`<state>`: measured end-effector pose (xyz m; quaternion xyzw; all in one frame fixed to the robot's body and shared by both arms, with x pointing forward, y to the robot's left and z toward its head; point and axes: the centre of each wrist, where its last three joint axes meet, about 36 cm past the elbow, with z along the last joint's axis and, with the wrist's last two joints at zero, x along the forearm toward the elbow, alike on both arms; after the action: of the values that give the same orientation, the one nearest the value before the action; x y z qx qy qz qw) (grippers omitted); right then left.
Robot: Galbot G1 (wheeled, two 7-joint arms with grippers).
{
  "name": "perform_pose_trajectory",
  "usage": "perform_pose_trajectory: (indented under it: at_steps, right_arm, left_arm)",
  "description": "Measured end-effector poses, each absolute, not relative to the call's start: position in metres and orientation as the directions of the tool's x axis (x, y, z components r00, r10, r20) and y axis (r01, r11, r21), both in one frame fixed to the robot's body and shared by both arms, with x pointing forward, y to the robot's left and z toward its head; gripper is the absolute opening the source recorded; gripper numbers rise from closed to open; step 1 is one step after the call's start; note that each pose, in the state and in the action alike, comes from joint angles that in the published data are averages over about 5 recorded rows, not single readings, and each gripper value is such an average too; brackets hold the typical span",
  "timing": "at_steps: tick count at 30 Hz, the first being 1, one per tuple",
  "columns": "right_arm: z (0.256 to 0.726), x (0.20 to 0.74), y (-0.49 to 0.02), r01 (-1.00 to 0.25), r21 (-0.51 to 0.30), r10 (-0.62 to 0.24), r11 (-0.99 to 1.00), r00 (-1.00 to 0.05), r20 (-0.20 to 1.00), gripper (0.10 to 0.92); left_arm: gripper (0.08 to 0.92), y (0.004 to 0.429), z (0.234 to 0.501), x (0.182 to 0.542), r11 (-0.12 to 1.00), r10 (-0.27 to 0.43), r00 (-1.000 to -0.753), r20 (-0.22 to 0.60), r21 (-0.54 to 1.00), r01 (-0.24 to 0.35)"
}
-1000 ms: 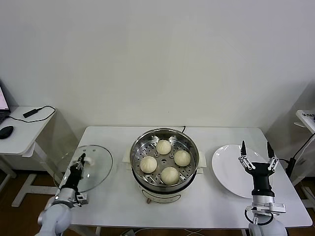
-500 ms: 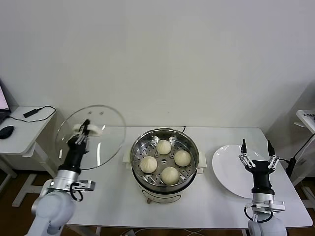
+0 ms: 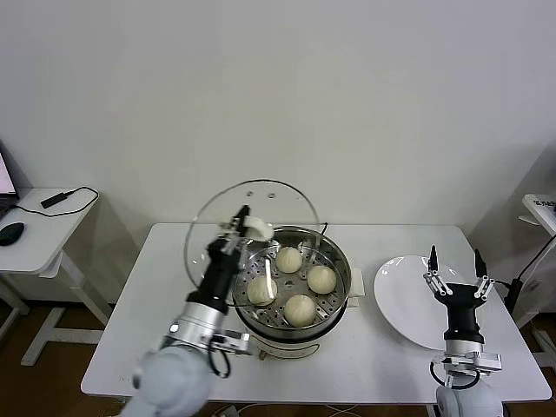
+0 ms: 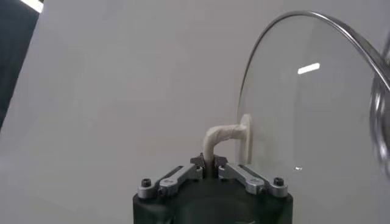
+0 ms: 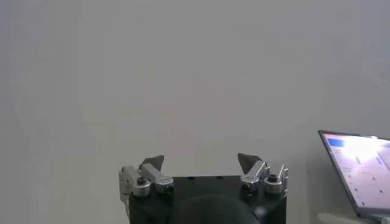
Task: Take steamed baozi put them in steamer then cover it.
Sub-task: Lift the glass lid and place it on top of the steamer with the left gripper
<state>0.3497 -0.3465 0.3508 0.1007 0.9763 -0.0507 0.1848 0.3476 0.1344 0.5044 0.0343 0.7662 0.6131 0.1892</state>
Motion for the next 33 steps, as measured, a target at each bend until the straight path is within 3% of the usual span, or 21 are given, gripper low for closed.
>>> perform_pose_trajectory:
  at_steps: [11, 33]
  right_arm:
    - [0.343, 0.354, -0.341, 0.214, -0.064, 0.180, 0.975, -0.920, -0.348, 0.823]
    - [0.334, 0.356, -0.343, 0.226, -0.068, 0.192, 0.972, -0.925, -0.327, 0.823]
  left_arm:
    - [0.188, 0.075, 0.498, 0.349, 0.194, 0.265, -0.955, -0.135, 0.977, -0.085]
    - [0.188, 0.012, 0.471, 0.371, 0.083, 0.148, -0.989, -0.018, 0.997, -0.006]
